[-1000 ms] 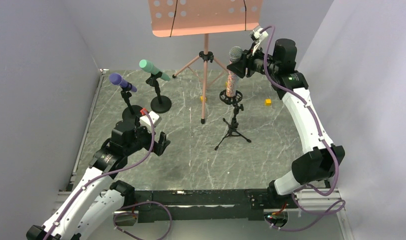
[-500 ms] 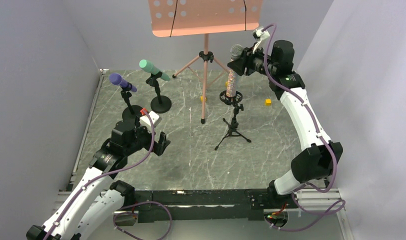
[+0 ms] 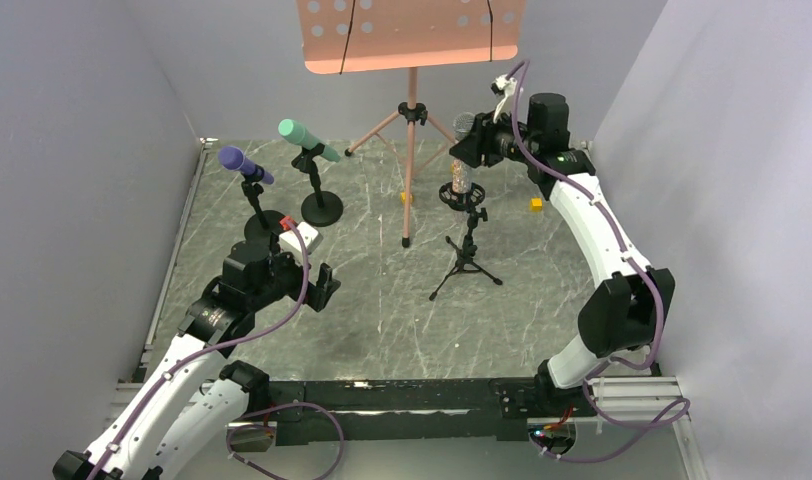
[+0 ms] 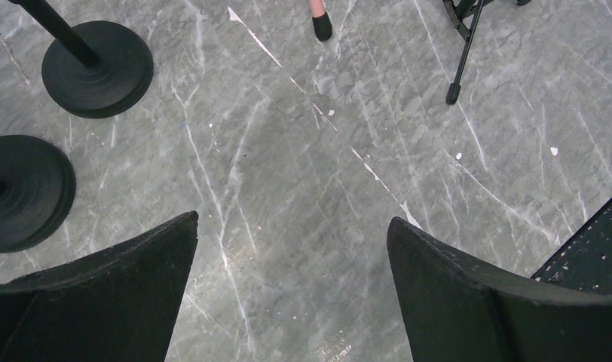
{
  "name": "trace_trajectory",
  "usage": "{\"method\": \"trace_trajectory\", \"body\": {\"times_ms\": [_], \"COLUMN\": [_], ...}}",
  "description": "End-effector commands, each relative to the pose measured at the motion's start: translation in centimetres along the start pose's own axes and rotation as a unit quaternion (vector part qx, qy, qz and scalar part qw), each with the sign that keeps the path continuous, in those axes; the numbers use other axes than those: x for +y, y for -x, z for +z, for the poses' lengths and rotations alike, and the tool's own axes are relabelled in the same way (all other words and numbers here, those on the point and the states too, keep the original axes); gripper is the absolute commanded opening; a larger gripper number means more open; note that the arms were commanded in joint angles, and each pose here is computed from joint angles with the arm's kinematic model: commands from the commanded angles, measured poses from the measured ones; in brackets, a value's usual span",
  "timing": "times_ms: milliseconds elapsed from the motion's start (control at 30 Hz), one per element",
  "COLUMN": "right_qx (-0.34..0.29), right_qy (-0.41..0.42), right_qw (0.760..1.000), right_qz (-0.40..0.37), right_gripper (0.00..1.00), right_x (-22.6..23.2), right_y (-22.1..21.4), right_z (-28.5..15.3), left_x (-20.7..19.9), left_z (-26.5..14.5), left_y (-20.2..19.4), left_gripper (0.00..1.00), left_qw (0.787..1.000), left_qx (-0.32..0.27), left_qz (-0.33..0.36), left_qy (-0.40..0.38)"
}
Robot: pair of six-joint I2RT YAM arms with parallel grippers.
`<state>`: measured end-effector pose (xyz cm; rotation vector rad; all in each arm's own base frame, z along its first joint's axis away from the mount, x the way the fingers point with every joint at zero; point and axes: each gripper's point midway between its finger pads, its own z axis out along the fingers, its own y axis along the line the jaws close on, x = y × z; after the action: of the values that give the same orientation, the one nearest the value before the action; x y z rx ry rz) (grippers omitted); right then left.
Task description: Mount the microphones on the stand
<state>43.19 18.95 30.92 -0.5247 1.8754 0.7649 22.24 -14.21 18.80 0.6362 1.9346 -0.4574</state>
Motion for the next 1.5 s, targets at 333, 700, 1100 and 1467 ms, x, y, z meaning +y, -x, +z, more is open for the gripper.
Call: {"method": "trace_trajectory", "body": {"times_ms": [333,700,1100,1467], "right_qx": [0.213,0.235,0.16,0.124], "right_qy": [0.03,0.066,0.091,0.052], "right_qw": [0.972,0.966,0.983,0.99], "right_qz": [0.093,0.083,0.017,-0.04], "right_gripper": [0.01,0.03,0.74,0.86], "right_x": [0.9,2.2,3.4,3.0], "right_y": [-15.5,-18.3,-10.0,-7.2], "right_z": [-1.5,-2.7,-3.1,-5.7], "left_x": [-0.1,-0.1,-0.1,-0.2], "left_z": [-0.4,-0.4,-0.4,-0.6], "left_y": [2.1,2.0,2.0,2.5], "left_gripper": [0.99,0.99,0.99,0.99], "left_qw": [1.0,1.0,1.0,0.999], "left_qx": [-0.03,-0.029,-0.031,-0.044], "left_qz": [0.003,0.002,0.0,0.004], "left_qy": [-0.005,-0.005,-0.003,-0.006]}}
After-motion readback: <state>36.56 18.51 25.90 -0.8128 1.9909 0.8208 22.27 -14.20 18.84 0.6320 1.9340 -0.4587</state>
